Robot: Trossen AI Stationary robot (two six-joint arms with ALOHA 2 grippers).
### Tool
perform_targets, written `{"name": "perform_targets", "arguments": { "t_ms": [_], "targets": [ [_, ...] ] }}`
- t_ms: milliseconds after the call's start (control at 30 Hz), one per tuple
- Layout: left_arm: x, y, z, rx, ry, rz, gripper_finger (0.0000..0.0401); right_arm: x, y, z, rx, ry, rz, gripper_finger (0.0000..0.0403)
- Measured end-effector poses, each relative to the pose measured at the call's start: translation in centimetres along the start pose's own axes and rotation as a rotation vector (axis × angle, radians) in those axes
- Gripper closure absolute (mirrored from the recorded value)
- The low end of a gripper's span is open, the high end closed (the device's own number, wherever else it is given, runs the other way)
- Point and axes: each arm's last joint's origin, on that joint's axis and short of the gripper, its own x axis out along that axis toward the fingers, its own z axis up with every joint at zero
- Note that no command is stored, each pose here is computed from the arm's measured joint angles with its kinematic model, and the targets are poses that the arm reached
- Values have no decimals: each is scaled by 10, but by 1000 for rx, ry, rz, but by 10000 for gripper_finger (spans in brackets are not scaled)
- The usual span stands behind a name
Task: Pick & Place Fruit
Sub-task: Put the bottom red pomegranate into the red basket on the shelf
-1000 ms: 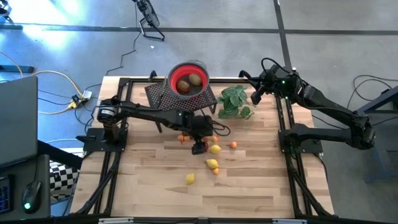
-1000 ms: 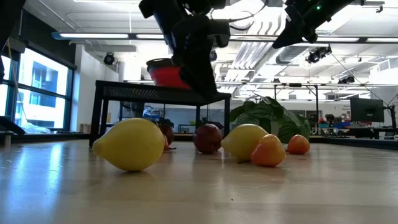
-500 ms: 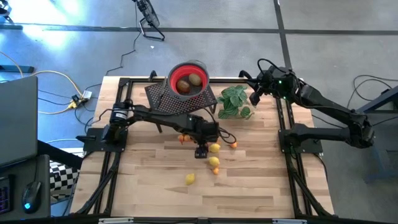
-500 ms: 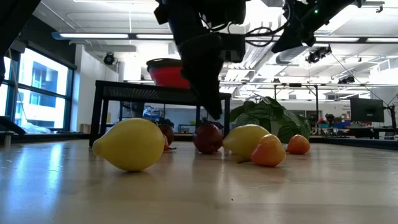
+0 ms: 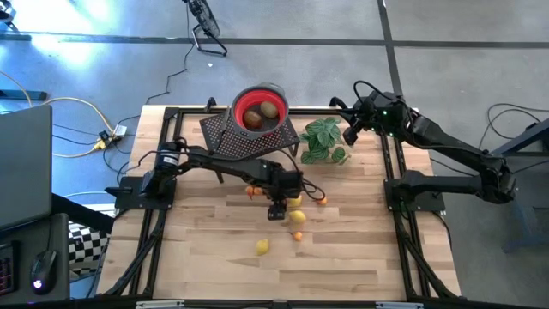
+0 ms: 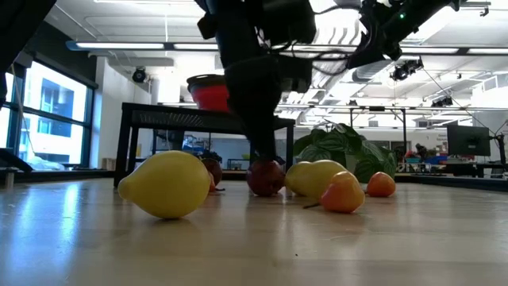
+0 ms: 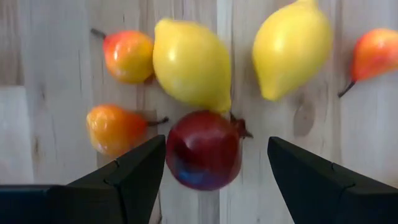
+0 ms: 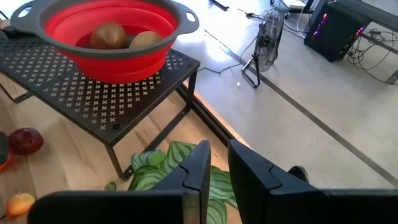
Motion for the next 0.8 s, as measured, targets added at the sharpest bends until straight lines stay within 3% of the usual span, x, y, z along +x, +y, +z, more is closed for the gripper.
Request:
{"name": "perform_targets", "arguments": {
  "t_ms": [333,800],
  "targets": [
    [-1,0,1,0,-6,-1,123,0,0,0,0,0,0,353],
    [19,1,-3,-52,48,2,123,0,0,0,0,3,0,353]
  ]
}}
